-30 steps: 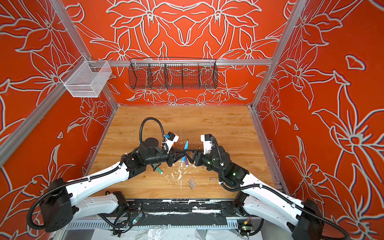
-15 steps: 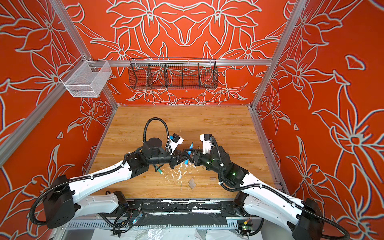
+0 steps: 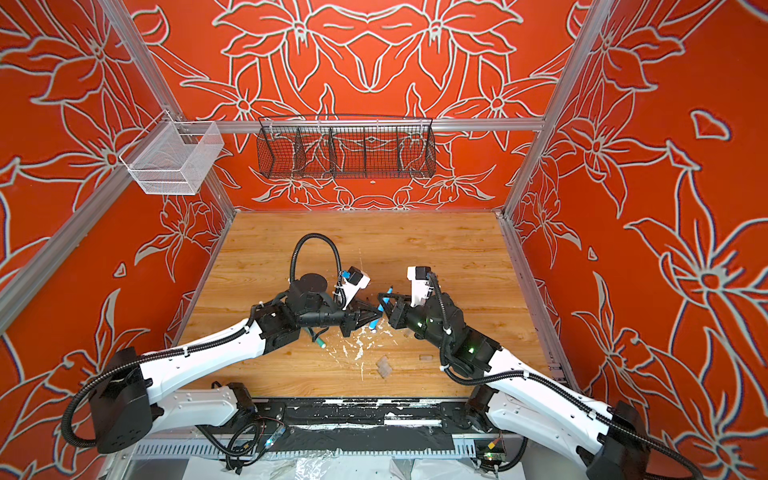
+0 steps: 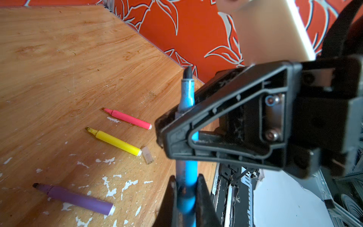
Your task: Insert the pens into the pen caps
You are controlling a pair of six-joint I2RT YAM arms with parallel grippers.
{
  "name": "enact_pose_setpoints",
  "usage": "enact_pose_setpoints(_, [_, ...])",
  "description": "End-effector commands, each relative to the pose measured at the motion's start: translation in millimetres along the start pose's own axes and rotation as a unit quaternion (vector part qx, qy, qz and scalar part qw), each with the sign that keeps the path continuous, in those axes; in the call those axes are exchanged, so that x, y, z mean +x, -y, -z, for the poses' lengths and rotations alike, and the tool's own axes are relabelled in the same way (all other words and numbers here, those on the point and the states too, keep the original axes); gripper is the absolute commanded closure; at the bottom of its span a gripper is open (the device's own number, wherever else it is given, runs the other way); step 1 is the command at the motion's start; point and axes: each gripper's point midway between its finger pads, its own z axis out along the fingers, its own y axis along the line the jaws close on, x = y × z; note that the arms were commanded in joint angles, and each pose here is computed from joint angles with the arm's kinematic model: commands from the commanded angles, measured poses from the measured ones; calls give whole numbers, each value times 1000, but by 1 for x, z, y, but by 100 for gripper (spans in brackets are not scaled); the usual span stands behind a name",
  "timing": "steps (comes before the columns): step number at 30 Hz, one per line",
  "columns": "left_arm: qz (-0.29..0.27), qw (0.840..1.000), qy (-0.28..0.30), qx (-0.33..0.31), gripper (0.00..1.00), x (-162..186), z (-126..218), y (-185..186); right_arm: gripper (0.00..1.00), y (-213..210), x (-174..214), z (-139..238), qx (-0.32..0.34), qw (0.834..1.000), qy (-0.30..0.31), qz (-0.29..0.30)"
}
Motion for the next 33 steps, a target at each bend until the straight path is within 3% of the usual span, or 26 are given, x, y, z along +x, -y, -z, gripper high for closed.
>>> enact_pose_setpoints(1, [-12, 1000, -4, 10, 85, -4, -4, 7, 90, -14, -4, 0, -28, 999, 8, -14])
enact_pose_setpoints(9, [-5, 1000, -10, 2, 62, -2, -7, 3, 95, -25, 2, -2, -51, 998, 7, -23])
enact_pose_setpoints(19, [-6, 1000, -7, -10, 60, -3, -5, 1, 96, -33, 11, -12, -66, 997, 6, -27])
enact_pose_setpoints(24, [-11, 1000, 2, -10, 74, -6, -1, 3, 97, -35, 15, -20, -60, 998, 0, -19])
enact_pose_setpoints(27, [-14, 1000, 5, -9, 97, -7, 1, 5, 97, -34, 16, -22, -55, 998, 1, -16])
enact_pose_setpoints(29, [-13, 1000, 8, -12, 100, -8, 2, 4, 90, -32, 15, -21, -50, 999, 3, -16])
enact_pose_setpoints(33, [-11, 999, 20, -36, 100, -7, 3, -6, 62, -29, 10, -13, -37, 999, 10, 0])
